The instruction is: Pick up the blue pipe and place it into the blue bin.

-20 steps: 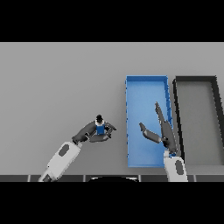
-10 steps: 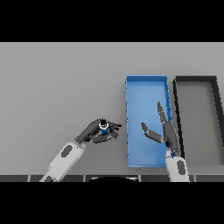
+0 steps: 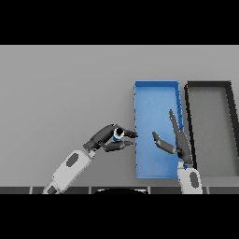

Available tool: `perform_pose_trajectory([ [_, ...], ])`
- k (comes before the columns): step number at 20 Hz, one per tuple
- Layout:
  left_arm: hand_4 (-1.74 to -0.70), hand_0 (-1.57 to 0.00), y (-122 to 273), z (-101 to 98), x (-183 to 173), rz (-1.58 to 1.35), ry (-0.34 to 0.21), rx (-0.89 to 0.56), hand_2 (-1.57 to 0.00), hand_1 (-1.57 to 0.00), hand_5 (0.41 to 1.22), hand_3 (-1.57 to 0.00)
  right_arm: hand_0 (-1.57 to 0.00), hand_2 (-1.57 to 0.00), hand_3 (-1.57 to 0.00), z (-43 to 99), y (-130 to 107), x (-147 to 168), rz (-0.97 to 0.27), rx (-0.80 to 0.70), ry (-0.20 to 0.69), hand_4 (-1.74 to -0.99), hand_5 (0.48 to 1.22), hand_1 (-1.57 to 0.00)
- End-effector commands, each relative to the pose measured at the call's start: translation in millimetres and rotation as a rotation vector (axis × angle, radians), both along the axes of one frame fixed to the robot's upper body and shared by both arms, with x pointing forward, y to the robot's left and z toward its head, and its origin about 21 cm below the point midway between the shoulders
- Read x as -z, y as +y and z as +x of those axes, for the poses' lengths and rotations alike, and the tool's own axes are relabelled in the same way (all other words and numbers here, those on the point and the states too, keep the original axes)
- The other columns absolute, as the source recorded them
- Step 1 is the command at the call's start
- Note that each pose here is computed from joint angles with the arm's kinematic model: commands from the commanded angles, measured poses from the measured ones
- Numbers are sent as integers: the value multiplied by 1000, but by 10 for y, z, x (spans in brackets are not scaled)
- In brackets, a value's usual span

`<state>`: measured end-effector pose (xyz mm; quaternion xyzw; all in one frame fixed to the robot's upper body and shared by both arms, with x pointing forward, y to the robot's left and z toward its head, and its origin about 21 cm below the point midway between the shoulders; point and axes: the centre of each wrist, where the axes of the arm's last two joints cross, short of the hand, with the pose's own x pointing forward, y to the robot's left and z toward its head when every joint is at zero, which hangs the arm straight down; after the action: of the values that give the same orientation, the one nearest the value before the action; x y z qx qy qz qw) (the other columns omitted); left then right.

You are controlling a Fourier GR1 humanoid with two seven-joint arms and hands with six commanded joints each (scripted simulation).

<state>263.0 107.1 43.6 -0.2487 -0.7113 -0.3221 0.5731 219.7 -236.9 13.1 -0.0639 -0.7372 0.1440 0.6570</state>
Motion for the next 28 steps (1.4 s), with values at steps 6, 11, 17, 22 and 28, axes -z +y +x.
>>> perform_pose_trajectory([
  [6,-1740,-1569,3,-61,31,24,-5,5,-1569,-1569,1219,-1494,1,1,1,101,-5,29,14,-25,33,-1178,605,1],
  [11,-1741,-1570,15,-19,20,36,2,-2,-1570,-1570,1220,-1497,1,1,1,166,-164,-276,197,-229,-72,-1212,589,1],
  [17,-1741,-1571,-6,-21,-5,32,-13,0,-1571,-1571,1221,-1489,1,1,1,209,-42,-984,146,-614,-56,-1319,501,1],
  [22,-1741,-1571,35,7,13,48,-19,6,-1571,-1571,1221,-1484,1,1,1,370,321,-1282,26,-786,-39,-1311,517,1],
  [28,-1741,-1571,14,29,-15,13,-22,43,-1571,-1571,1221,-1516,1,1,1,484,710,-1378,-50,-934,-24,-1232,531,1],
])
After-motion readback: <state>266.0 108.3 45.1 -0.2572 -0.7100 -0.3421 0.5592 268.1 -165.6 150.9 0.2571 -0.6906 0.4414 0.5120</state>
